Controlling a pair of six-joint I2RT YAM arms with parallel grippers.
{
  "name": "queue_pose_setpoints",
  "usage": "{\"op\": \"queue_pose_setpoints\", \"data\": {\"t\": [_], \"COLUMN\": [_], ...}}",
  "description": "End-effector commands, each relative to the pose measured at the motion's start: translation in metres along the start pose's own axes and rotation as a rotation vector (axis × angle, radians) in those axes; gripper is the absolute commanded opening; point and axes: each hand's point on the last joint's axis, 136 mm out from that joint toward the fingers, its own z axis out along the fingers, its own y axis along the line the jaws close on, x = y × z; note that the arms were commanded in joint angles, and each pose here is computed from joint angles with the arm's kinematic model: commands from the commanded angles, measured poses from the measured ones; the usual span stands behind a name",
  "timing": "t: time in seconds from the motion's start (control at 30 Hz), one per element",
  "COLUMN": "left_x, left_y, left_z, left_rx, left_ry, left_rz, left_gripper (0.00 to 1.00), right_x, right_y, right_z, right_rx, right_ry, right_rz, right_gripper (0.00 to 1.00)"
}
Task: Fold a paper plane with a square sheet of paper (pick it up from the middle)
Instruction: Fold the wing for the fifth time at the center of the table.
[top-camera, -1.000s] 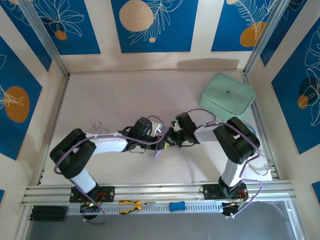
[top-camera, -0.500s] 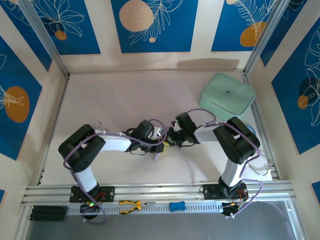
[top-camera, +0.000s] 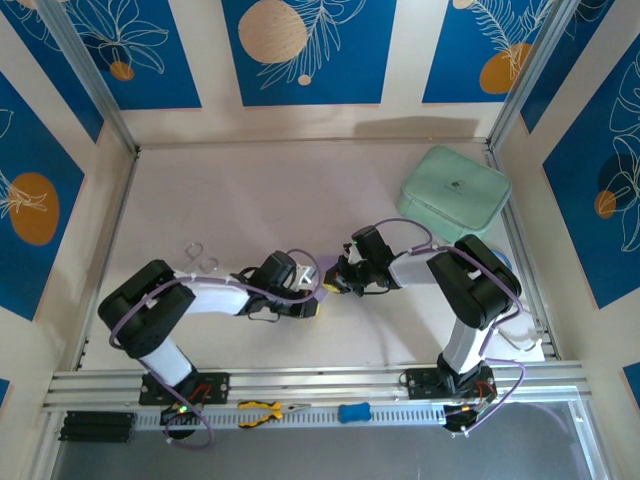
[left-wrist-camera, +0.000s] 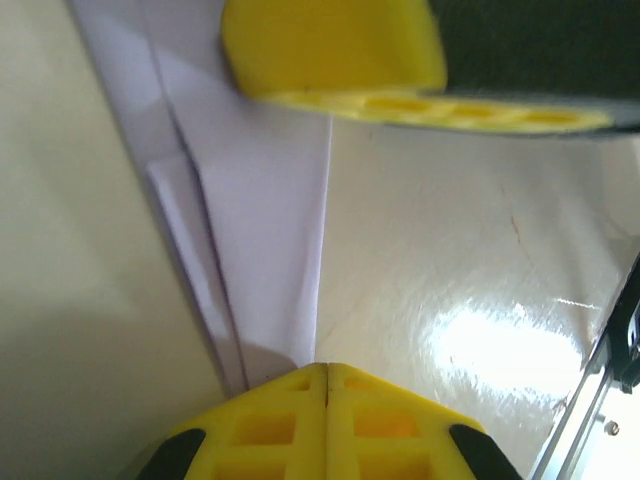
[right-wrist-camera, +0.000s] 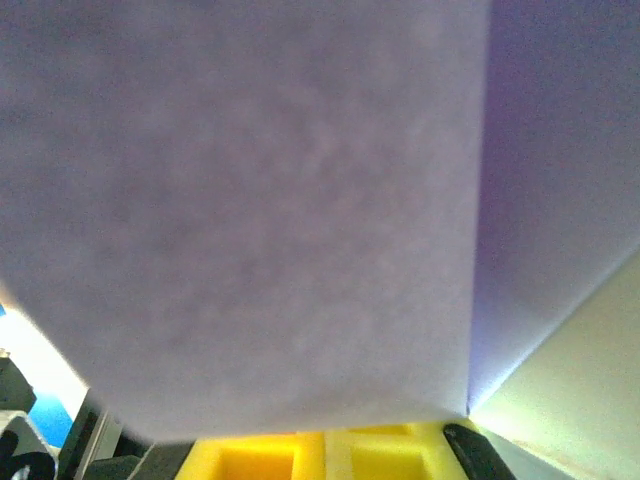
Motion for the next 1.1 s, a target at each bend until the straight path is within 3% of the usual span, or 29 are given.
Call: {"op": "queue_pose_setpoints", "data": {"t": [0.0,0.27,0.6,0.77,1.07], "left_x": [0.068,0.064,-0.019,-0.045,-0.059], "left_y": [0.032,0.017,-0.037,-0.035,0.001], "left_z": [-0.009,-0.021,-0.042,-0.021,0.000], "left_rx": [-0.102,-0.079,0.026,0.018,-0.117], "left_ry": [0.211,0.179,-0.095,-0.115,-0.166], "left_rz": [-0.093,-0.054,0.058,0.038,-0.002], "left_gripper": [0.03,0.01,0.01,0.02,0.06], "right_x": [0.012,0.011,0.010,0.011,0.011], "right_y": [-0.066,-0.063,-0.055,-0.055,-0.051], "right_z": [-0.002,-0.003,-0.003,-0.001,-0.003], "right_rx": [0.215,0.215,0.201,0.196,0.179], "right_ry": [-0.004,-0.004,-0.006,0.001,-0.009], "right_rz": [0.129,0.127,0.132,0.134,0.129], "right_gripper": [0.05,0.05,0.05,0.05,0.05]}}
